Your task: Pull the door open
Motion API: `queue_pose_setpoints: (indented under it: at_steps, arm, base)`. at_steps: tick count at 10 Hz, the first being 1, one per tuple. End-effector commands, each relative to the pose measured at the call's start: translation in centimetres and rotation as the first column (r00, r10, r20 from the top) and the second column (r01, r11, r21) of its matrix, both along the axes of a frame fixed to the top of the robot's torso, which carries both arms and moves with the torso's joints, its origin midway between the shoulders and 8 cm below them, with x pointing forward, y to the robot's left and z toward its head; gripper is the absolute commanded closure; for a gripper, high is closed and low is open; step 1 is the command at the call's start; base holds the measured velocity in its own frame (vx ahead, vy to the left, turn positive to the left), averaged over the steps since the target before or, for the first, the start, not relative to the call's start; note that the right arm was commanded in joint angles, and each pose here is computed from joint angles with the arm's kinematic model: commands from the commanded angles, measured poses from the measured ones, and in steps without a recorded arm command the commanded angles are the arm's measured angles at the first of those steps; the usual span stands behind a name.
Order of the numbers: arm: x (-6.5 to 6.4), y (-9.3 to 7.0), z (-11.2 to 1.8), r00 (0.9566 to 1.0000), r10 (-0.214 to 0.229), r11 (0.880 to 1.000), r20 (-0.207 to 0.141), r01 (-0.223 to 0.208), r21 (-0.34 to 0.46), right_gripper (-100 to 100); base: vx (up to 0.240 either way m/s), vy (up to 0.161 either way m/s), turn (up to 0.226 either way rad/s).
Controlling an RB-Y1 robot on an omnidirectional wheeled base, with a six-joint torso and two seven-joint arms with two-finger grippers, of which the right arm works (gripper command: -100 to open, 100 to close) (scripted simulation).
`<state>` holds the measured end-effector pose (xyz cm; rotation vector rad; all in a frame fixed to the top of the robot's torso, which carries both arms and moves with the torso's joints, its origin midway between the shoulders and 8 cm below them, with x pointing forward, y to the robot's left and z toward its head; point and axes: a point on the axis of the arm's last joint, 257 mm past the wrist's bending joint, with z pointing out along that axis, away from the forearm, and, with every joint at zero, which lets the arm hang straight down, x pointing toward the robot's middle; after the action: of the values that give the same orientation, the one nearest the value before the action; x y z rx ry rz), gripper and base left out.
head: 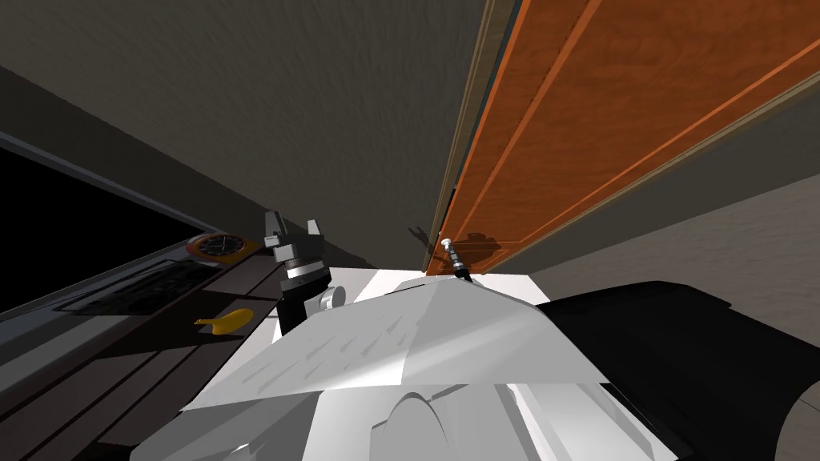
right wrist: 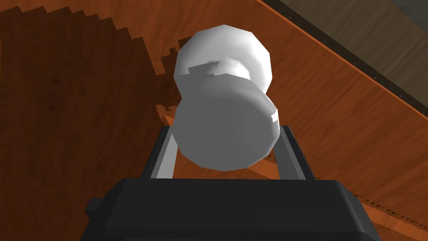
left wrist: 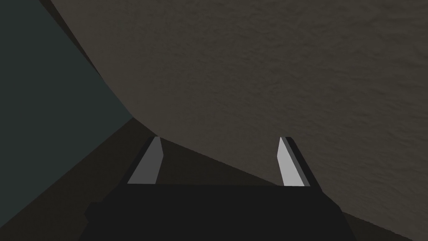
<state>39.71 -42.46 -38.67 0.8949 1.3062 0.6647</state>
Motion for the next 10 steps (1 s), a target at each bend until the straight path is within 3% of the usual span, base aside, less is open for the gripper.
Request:
queue_pose_setpoints:
  at_steps: [1, 5, 9, 10]
  arm:
    - [0.09, 0.55, -0.15, 1.0, 0.005, 0.999, 0.007, -0.005, 0.047, 100]
    - [0.23, 0.41, -0.12, 0.9997, -0.004, 0.99, 0.024, 0.001, 0.139, 100]
    - [0.44, 0.2, -0.09, 0.9985, -0.021, 0.963, 0.05, 0.007, 0.269, 100]
    - [0.44, 0.2, -0.09, 0.9985, -0.021, 0.961, 0.051, 0.007, 0.275, 100]
  base:
    - [-0.034, -0.018, 0.032]
    - [-0.028, -0.014, 0.037]
    - [-0.036, -0.019, 0.052]
    - [-0.023, -0.013, 0.032]
